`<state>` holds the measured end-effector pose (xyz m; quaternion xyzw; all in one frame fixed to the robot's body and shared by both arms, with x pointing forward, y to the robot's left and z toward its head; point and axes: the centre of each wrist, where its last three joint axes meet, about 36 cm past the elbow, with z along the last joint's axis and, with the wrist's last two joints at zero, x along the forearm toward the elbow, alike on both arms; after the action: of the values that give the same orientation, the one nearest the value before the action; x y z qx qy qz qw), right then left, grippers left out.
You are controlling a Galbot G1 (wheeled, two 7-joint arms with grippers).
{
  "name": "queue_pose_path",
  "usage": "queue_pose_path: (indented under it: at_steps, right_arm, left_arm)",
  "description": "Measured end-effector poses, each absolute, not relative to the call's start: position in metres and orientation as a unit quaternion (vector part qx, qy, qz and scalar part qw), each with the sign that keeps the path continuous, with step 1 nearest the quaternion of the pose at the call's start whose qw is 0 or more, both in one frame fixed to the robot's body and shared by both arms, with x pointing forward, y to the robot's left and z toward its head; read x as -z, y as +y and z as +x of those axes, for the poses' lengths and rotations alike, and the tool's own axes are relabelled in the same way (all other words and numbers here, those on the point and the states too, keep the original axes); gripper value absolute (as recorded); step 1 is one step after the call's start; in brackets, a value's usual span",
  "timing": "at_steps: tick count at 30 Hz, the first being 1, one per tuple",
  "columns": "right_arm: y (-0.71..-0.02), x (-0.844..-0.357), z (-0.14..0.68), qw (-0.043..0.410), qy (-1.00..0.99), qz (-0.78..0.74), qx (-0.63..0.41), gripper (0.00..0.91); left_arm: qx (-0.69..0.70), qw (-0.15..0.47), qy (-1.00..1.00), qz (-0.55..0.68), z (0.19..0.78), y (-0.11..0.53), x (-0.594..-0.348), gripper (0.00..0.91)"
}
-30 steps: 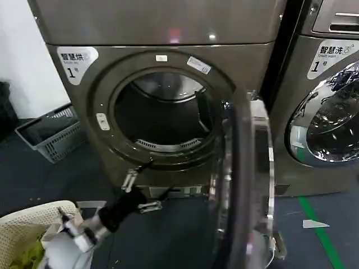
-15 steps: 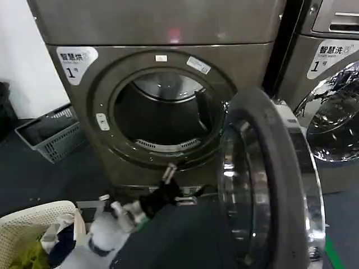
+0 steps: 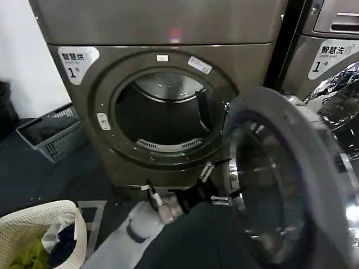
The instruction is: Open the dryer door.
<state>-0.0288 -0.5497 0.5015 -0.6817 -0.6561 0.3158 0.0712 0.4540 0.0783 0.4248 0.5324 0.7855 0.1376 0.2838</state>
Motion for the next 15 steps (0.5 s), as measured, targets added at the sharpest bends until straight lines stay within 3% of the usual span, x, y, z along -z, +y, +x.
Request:
queue_pose_path:
  at_steps: [15]
  right_arm:
    - [-0.547,-0.518,-0.055,0.099,-0.59,-0.732,-0.325,0.907]
  left_arm:
    - [-0.123,0.293,0.763,0.563,0.478,0.011,-0.429,0.907]
